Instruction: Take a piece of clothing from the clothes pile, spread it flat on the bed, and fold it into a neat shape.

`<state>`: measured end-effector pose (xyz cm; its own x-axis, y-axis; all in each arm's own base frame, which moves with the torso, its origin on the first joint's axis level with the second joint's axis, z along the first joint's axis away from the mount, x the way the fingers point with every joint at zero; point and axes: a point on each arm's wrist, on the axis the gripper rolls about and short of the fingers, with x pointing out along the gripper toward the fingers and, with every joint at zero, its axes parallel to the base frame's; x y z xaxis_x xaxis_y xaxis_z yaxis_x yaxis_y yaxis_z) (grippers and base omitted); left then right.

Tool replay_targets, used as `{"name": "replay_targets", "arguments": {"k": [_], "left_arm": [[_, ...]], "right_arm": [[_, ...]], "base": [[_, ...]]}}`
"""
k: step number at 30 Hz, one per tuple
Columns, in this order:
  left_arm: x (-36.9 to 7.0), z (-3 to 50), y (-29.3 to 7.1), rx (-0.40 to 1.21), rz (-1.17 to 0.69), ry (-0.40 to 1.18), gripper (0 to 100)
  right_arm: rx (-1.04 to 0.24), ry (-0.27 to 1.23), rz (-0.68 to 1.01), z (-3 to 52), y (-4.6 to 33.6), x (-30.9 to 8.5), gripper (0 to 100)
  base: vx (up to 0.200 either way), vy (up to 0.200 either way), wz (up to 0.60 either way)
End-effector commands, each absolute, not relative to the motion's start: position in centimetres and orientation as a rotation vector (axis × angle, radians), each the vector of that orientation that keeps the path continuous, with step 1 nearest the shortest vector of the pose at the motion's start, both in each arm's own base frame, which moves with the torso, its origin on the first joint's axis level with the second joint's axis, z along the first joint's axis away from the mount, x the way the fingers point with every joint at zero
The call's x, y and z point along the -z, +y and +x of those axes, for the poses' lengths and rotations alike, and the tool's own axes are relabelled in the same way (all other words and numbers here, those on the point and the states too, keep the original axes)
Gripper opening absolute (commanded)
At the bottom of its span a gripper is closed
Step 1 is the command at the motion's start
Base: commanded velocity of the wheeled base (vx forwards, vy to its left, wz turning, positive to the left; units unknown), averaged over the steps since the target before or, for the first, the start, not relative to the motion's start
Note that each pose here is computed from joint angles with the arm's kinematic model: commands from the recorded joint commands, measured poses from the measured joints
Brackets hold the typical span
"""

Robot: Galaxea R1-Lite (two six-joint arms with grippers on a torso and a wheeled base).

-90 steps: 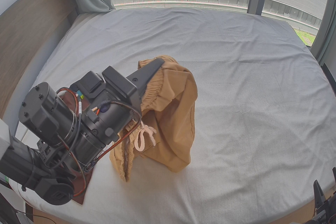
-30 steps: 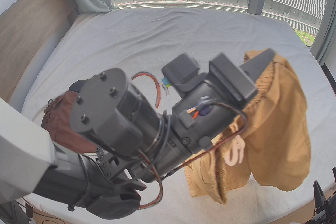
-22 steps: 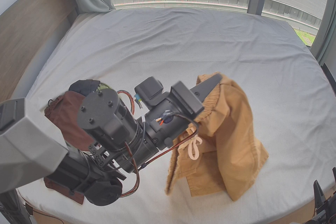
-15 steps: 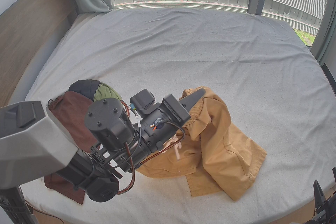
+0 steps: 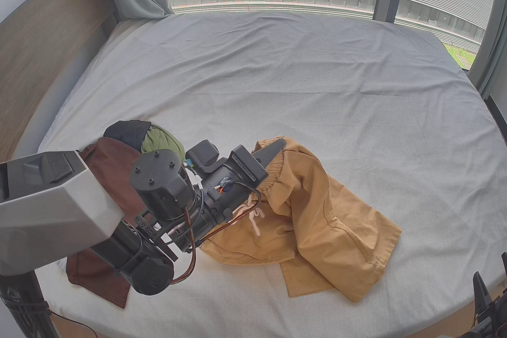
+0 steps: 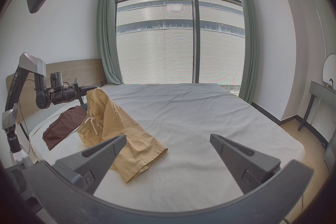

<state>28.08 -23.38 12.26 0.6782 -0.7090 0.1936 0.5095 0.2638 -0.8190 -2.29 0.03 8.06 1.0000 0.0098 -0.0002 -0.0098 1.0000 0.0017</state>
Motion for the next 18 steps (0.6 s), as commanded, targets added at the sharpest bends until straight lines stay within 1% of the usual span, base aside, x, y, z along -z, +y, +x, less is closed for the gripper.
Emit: {"name": "replay_targets", "arguments": {"k": [1,7,14,18], "left_arm": [[-11.7,28.9,-22.3,0.79,-0.999,0.223,0],[-9.8,30.5,-19.9,0.684,-0.932,0.218,0],[-7.9,29.1,-17.8,0.604,-0.901,0.305,0],[-7.5,29.3,-16.5,0.56,-0.898,0.314,0]], "right_arm": [[-0.011,0.002,0.002,-2.3,0.0,-7.5,100],[-0.011,0.0,0.002,-2.3,0.0,-7.6,100],[-0.009,0.002,0.0,-2.3,0.0,-7.5,100],[-0.011,0.002,0.0,-2.3,0.0,-7.5,100]], "base": [[0.0,0.0,0.0],[0.0,0.0,0.0],[0.0,0.0,0.0],[0.0,0.0,0.0]]}}
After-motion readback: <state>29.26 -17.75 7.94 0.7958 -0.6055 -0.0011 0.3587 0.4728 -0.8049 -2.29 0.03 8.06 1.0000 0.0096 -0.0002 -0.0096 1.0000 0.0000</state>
